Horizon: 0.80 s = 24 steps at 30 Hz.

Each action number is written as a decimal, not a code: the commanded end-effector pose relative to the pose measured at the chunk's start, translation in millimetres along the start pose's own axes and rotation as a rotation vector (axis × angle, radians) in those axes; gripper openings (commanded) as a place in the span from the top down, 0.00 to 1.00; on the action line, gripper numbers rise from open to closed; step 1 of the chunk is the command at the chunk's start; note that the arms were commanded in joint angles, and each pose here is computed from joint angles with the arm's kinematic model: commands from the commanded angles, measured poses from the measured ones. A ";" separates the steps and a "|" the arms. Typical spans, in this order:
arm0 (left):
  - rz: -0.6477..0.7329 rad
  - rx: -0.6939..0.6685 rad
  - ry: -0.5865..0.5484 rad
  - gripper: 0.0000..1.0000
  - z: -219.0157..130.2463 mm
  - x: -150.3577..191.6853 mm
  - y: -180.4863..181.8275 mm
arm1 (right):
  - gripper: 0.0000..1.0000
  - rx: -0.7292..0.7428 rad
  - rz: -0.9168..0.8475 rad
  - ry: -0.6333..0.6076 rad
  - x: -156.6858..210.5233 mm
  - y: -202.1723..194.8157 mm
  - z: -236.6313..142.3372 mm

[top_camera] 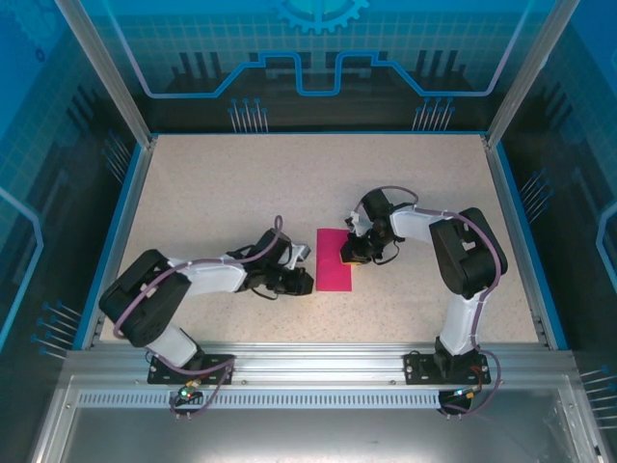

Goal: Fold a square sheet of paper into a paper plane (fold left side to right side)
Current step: Fold the triangle a second time at the center of the table.

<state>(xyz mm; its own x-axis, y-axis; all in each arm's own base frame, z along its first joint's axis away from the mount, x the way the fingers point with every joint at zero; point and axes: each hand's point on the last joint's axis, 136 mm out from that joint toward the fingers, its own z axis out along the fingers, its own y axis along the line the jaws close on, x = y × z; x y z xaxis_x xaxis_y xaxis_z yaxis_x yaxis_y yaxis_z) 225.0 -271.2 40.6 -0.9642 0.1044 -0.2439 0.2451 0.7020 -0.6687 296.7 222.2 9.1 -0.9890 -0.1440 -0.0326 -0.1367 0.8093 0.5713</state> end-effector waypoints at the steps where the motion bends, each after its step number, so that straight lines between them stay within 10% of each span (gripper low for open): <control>1: 0.003 0.041 -0.019 0.84 -14.7 -16.3 -15.5 | 0.88 0.093 0.039 0.046 9.7 -27.7 9.6; 24: -0.059 -0.021 0.097 0.82 52.5 -25.1 18.1 | 0.88 0.013 -0.005 -0.006 4.1 -0.8 -13.1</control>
<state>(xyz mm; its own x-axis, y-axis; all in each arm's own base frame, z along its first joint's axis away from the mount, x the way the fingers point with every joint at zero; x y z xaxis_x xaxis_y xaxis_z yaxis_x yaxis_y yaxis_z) 269.6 -306.6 17.7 -0.9757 0.1217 -0.1824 0.2158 0.6813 -0.6995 296.8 222.3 11.6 -0.9887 -0.1449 -0.0372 -0.1400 0.8080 0.5723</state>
